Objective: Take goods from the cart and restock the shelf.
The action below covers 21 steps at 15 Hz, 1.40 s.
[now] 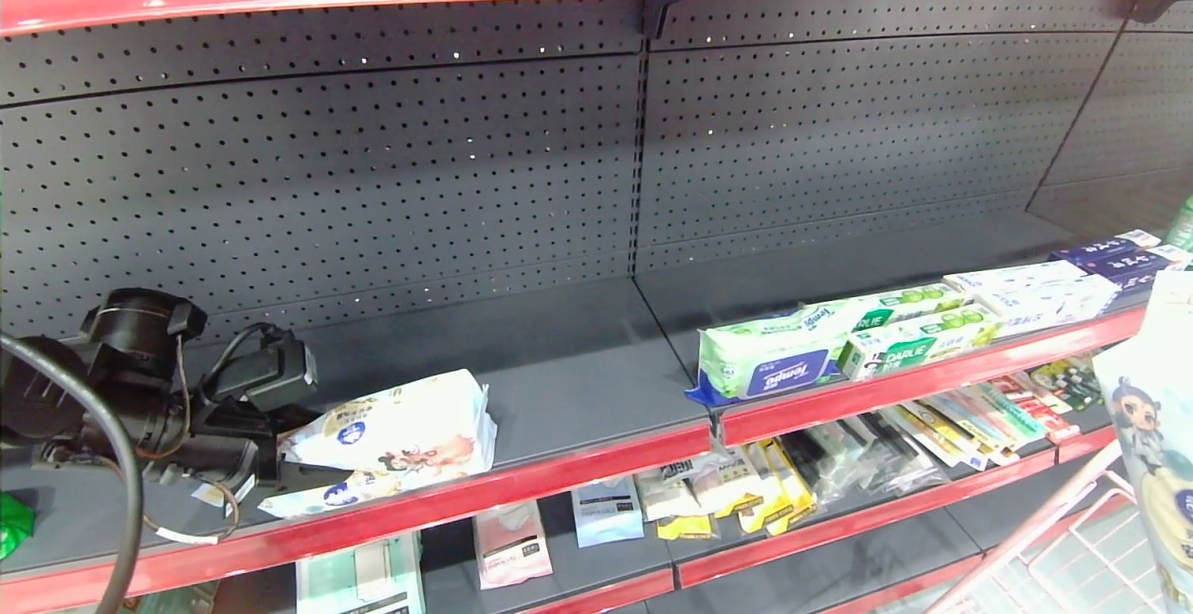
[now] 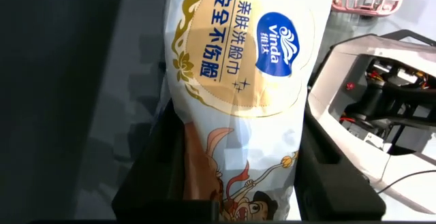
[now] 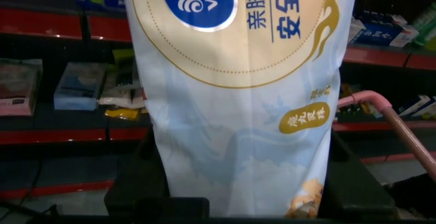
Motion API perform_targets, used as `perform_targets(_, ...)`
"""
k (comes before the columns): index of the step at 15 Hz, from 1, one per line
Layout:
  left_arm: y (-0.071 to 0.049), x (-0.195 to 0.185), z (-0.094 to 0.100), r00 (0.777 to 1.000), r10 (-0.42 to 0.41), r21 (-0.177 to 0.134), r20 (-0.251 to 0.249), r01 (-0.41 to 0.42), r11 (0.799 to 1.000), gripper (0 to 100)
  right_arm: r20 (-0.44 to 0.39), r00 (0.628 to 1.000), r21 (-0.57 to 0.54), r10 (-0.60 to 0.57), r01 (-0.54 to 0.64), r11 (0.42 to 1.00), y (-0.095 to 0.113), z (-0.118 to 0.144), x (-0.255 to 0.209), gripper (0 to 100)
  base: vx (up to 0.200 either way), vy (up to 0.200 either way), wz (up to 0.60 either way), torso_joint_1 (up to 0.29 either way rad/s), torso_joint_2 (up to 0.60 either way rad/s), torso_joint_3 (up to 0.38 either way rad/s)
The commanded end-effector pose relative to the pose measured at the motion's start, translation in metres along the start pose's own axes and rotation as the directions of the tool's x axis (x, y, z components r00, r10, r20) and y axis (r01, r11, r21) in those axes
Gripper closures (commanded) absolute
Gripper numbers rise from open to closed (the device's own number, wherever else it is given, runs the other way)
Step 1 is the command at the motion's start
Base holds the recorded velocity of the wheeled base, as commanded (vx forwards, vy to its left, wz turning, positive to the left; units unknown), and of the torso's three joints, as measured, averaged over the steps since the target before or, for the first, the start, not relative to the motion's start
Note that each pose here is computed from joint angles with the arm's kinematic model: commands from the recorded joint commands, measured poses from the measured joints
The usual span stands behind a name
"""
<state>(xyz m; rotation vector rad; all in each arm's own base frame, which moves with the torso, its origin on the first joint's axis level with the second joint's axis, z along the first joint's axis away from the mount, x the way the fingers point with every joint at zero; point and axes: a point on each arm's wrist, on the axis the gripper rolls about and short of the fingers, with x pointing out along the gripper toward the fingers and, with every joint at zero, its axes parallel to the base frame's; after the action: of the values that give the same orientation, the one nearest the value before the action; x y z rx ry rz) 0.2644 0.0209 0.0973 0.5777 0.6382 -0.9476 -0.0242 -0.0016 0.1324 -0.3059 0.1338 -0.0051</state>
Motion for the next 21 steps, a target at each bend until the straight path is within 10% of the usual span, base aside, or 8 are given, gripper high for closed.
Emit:
perform_targets(1, 0.001, 0.001, 0.000, 1.000, 0.000, -0.004, -0.003, 0.000, 1.000, 100, -0.002, 1.000, 0.001, 0.001, -0.001, 1.000, 0.000, 0.000, 0.000, 100, 0.000, 0.000, 0.00, 0.000, 0.00, 0.000)
perform_targets(11, 0.006, 0.000, 0.002, 0.999, 0.042, 0.001, -0.018, -0.042, 0.999, 100, -0.008, 1.000, -0.001, 0.003, -0.003, 1.000, 0.000, -0.001, 0.001, 100, 0.000, 0.000, 0.00, 0.000, 0.00, 0.000)
perform_targets(12, 0.006, 0.000, 0.002, 0.999, 0.050, 0.007, -0.014, -0.049, 0.999, 0, -0.008, 1.000, -0.001, 0.003, -0.003, 1.000, 0.000, -0.001, 0.001, 100, 0.000, 0.000, 0.00, 0.000, 0.00, 0.000)
perform_targets(16, 0.007, -0.002, 0.004, 0.998, 0.059, 0.001, 0.001, -0.059, 0.998, 0, -0.009, 1.000, -0.001, 0.004, -0.004, 1.000, 0.001, -0.002, 0.001, 100, 0.000, 0.000, 0.00, 0.000, 0.00, 0.000)
perform_targets(21, -0.007, -0.034, 0.045, 0.983, 0.101, -0.101, 0.155, -0.086, 0.991, 0, -0.015, 1.000, -0.004, 0.005, -0.005, 1.000, 0.001, -0.003, 0.001, 100, 0.000, 0.000, 0.00, 0.000, 0.00, 0.000)
